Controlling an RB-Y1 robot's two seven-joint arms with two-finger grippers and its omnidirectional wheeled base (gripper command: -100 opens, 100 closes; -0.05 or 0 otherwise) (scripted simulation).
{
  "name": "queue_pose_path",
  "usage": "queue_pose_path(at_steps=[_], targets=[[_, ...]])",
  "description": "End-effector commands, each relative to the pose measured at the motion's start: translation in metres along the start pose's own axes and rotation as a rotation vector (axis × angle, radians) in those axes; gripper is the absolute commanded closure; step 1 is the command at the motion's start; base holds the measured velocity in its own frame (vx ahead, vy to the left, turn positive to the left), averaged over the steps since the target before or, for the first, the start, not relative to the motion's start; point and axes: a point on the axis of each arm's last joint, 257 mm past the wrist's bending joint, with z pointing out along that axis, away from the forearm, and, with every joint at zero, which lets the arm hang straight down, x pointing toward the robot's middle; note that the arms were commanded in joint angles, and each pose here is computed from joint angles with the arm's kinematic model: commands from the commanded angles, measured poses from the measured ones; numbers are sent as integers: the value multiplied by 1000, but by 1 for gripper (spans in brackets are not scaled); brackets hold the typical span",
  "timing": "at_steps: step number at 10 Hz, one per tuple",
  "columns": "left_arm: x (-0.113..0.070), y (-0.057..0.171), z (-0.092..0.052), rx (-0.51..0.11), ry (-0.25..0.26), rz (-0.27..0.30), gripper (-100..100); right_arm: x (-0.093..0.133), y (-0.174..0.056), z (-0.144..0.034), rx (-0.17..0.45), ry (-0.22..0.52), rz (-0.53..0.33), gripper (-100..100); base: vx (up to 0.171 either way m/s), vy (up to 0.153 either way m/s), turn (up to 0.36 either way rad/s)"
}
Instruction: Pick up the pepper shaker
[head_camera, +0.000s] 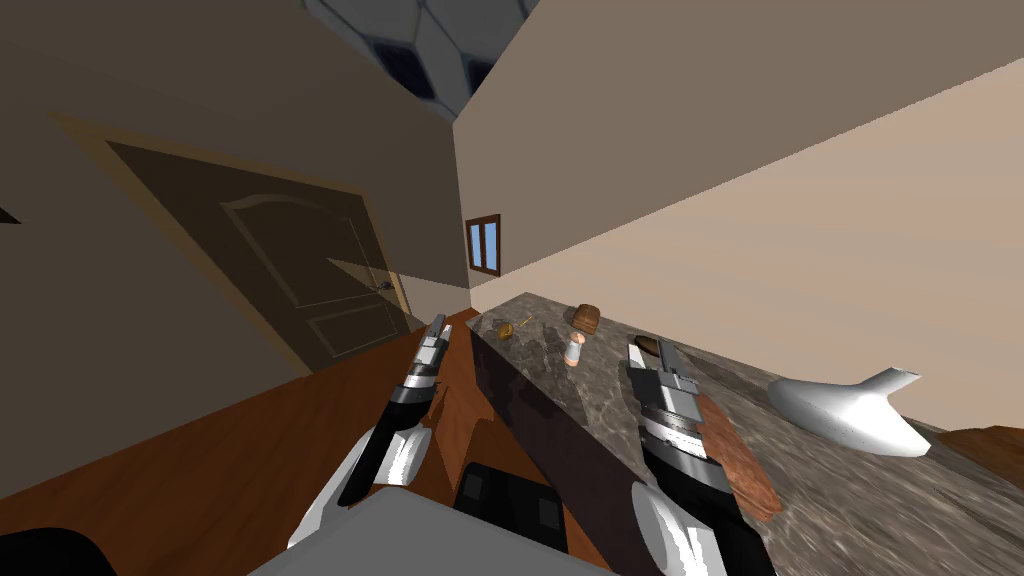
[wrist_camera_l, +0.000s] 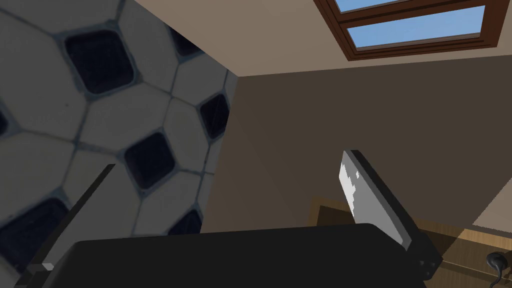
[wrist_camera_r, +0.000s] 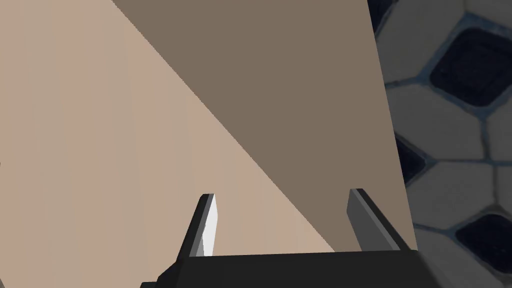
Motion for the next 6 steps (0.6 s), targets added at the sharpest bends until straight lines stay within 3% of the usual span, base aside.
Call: queue_pose_path(at_steps=[1, 2, 3, 5, 6], targets=[[0, 0, 0, 0, 0, 0, 0, -1, -14, -6, 58, 34, -2, -100, -7, 59, -66], [0, 0, 0, 0, 0, 0, 0, -3, -24, -12, 100, 53, -3, -100, -28, 92, -78], [0, 0, 0, 0, 0, 0, 0, -3, -24, -12, 100, 55, -4, -100, -29, 71, -20], [0, 0, 0, 0, 0, 0, 0, -10, -51, -28, 220, 92, 0, -100, -26, 88, -46], [0, 0, 0, 0, 0, 0, 0, -9, -51, -28, 221, 107, -7, -100, -15, 83, -35]])
